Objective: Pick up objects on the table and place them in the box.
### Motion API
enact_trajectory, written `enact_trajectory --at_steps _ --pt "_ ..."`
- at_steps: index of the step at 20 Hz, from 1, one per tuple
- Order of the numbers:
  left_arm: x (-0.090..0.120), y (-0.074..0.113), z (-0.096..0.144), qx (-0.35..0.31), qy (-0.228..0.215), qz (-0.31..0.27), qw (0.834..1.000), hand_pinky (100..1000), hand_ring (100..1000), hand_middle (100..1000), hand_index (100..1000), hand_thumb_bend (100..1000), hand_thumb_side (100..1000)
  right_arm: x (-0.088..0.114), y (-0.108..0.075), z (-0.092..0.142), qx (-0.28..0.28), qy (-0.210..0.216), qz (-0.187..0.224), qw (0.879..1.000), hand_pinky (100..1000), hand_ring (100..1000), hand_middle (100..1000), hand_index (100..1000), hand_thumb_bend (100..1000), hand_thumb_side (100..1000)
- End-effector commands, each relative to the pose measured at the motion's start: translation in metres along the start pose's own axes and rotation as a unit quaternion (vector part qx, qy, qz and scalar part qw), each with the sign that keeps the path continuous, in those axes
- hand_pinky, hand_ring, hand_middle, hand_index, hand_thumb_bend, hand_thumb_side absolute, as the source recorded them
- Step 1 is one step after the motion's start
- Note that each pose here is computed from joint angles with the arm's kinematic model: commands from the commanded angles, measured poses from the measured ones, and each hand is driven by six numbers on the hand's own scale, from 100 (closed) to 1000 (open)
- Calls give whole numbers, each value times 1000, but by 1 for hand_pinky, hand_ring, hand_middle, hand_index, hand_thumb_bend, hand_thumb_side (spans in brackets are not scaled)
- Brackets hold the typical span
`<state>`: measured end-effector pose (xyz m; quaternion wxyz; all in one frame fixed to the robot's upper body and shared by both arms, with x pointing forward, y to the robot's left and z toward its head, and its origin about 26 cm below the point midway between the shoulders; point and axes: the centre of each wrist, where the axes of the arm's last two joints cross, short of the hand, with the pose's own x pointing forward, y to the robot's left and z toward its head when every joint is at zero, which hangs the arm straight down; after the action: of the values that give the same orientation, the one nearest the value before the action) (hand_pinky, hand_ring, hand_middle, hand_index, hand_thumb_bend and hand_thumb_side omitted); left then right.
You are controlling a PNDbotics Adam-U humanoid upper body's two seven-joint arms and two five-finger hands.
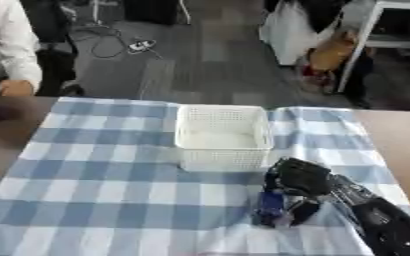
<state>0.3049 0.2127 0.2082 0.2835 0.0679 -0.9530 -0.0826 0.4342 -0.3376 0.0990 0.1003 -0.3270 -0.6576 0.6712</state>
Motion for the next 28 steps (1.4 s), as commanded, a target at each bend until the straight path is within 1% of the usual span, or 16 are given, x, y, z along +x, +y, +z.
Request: enact_trajectory --at_steps 1,2,3,4,5,6,7,10,14,20,28 --pt "6 0 -5 -3 -15 2 1000 714 585 932 726 100 791 -5 -11 0 -87 -52 -8 995 100 100 100 174 269 836" --pt "6 0 -5 -3 -15 2 1000 714 585 932 726 100 791 -4 -12 -1 -97 -55 -7 994 100 100 100 182 301 840" --pt "6 0 -5 -3 -15 2 1000 714 585 931 726 100 791 -4 -13 -2 -108 -58 -6 993 100 100 100 156 150 872" --pt "6 0 -5 -3 -15 2 1000 714 585 931 726 100 791 -4 -14 -2 -117 -60 -4 991 100 100 100 150 108 897" --pt "6 0 -5 -4 -15 2 1000 714 585 932 726 100 791 -4 -15 -3 -127 -61 -3 990 100 100 100 144 100 944" --pt "6 0 -5 -4 -15 2 1000 714 585 932 726 100 791 -4 -15 -3 -136 -62 -3 989 100 100 100 145 100 926" --pt "6 0 -5 -4 -14 2 1000 714 585 932 726 100 791 -4 -16 -3 -143 -63 -3 988 100 100 100 138 100 1000" --pt "6 0 -5 -5 -14 2 1000 714 586 931 726 100 791 -4 -17 -3 -160 -67 -2 985 100 100 100 136 100 1000" --pt "6 0 -4 -6 -13 1 1000 714 586 932 726 100 792 -6 -22 -2 -169 -72 3 983 100 100 100 136 100 1000" --pt "5 1 -3 -7 -10 -1 1000 714 586 932 726 100 792 -12 -38 -2 -182 -74 8 980 100 100 100 133 100 1000" --pt "5 1 -3 -8 -9 -2 1000 714 587 932 726 100 791 -13 -54 -1 -197 -72 -3 978 100 100 100 135 100 1000"
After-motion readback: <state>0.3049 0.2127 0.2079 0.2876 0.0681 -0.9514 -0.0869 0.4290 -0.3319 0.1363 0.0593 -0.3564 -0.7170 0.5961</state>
